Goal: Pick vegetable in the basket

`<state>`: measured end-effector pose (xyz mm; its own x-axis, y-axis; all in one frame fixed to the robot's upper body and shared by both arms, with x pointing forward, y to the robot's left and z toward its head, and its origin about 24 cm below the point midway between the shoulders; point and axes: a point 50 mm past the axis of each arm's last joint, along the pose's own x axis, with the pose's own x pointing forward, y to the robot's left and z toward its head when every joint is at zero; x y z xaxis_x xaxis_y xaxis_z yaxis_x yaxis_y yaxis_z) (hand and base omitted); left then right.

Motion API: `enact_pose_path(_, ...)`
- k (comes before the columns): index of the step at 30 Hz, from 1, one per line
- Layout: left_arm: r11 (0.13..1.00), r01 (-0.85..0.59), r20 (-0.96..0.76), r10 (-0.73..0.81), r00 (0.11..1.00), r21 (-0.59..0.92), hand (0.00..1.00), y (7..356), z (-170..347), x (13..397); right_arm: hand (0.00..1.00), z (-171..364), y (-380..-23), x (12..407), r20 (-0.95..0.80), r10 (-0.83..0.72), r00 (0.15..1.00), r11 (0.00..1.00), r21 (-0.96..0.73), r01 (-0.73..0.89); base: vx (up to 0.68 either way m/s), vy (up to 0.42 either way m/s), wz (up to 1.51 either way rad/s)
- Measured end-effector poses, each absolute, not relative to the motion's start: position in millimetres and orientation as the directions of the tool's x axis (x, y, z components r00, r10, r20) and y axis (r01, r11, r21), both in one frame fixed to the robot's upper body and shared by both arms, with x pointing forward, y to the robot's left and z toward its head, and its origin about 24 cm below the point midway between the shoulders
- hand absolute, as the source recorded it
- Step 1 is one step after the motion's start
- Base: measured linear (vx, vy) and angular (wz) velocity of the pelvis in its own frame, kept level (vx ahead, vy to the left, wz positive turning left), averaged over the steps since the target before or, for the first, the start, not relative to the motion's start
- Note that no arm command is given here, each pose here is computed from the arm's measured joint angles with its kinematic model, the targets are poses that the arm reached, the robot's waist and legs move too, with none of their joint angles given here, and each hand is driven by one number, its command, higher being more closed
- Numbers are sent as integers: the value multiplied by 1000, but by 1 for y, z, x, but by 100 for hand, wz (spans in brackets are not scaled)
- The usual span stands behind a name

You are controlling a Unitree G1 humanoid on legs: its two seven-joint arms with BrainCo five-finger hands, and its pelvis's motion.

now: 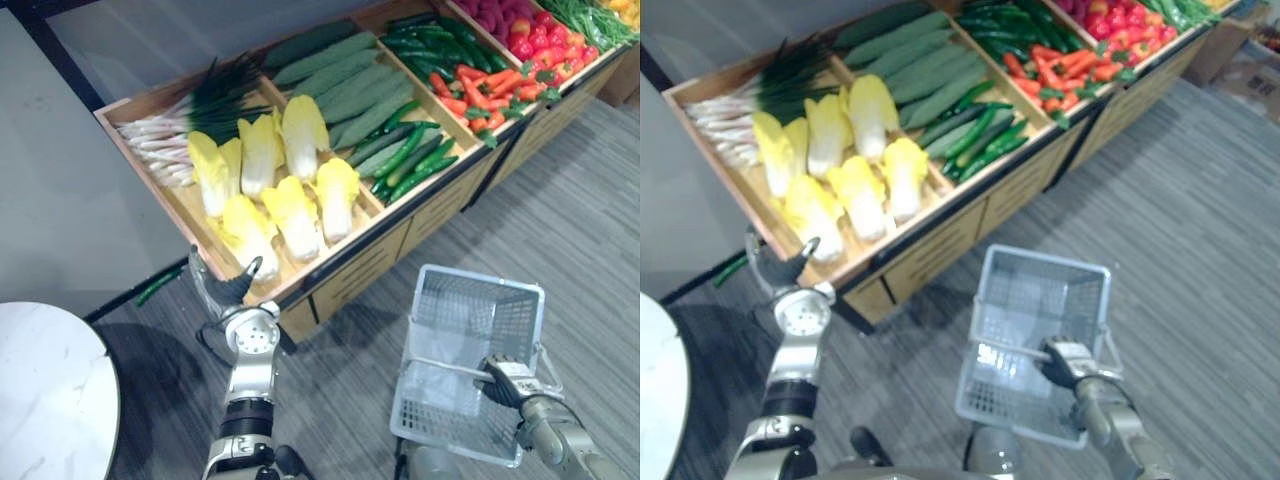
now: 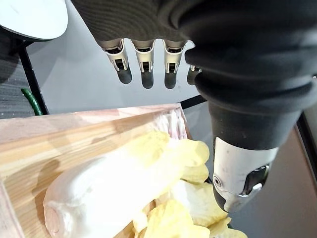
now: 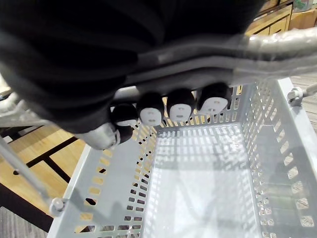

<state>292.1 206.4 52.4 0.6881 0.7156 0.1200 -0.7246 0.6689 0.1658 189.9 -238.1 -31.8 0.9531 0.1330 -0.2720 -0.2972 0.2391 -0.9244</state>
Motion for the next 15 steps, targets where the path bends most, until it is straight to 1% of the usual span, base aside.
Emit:
enact_pose_path(8, 678, -718, 131, 706, 696, 158, 0, 203, 56, 295, 100, -32, -237, 190, -264, 135, 955, 242, -926, -290, 3, -20, -4)
enact_pose_path(15, 657, -733, 89, 731, 677, 174, 0, 206, 47, 296, 100, -32, -234, 190, -243, 144, 959, 245, -931, -272, -9, -16, -5)
